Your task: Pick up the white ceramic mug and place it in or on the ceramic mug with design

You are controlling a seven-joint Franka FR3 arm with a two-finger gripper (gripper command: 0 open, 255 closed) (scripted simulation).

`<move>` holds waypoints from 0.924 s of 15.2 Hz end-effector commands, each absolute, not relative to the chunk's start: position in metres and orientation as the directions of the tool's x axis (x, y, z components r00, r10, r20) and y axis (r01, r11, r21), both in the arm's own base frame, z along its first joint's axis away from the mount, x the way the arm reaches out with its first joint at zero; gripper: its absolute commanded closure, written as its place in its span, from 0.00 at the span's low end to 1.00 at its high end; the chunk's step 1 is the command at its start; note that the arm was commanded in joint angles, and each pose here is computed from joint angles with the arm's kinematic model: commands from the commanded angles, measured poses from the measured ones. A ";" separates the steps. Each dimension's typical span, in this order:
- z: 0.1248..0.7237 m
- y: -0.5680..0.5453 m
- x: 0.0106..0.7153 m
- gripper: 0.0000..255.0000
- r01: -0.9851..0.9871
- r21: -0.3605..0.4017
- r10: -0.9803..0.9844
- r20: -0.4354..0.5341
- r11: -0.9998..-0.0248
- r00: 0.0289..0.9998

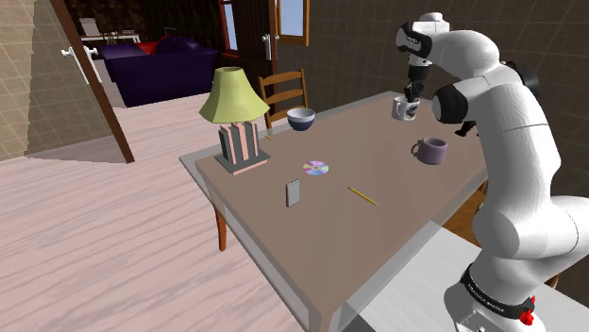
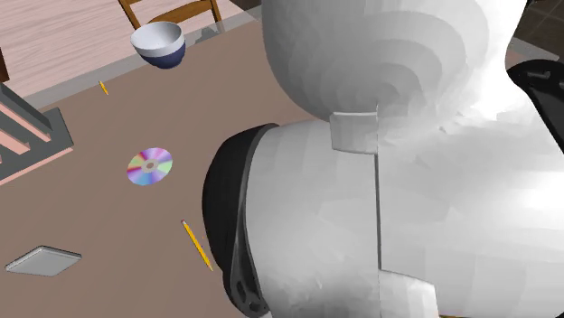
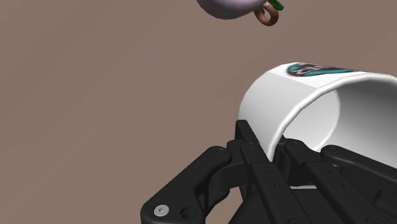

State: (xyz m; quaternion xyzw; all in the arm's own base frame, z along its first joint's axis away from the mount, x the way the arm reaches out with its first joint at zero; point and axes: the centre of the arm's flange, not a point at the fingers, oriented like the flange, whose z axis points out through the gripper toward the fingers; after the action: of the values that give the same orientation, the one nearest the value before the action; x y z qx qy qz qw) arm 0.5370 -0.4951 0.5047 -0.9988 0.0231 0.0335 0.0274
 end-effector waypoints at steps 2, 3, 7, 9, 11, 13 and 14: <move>0.512 -0.494 0.511 1.00 -0.048 -0.054 -0.044 -0.069 -0.997 0.997; 0.513 -0.494 0.498 1.00 -0.048 -0.054 -0.044 -0.069 -0.997 0.997; 0.518 -0.492 0.445 1.00 -0.048 -0.054 -0.044 -0.069 -0.997 0.997; 0.520 -0.491 0.419 1.00 -0.048 -0.054 -0.044 -0.069 -0.997 0.997; 0.523 -0.490 0.388 1.00 -0.048 -0.054 -0.044 -0.069 -0.997 0.997; 0.513 -0.490 0.388 1.00 -0.048 -0.054 -0.044 -0.069 -0.997 0.997; 0.508 -0.490 0.388 1.00 -0.048 -0.054 -0.044 -0.069 -0.997 0.997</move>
State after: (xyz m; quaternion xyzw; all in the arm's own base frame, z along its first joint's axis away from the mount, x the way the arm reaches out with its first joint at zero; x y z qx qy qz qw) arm 0.3896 -0.4902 0.5118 -0.9988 0.0236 0.0337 0.0275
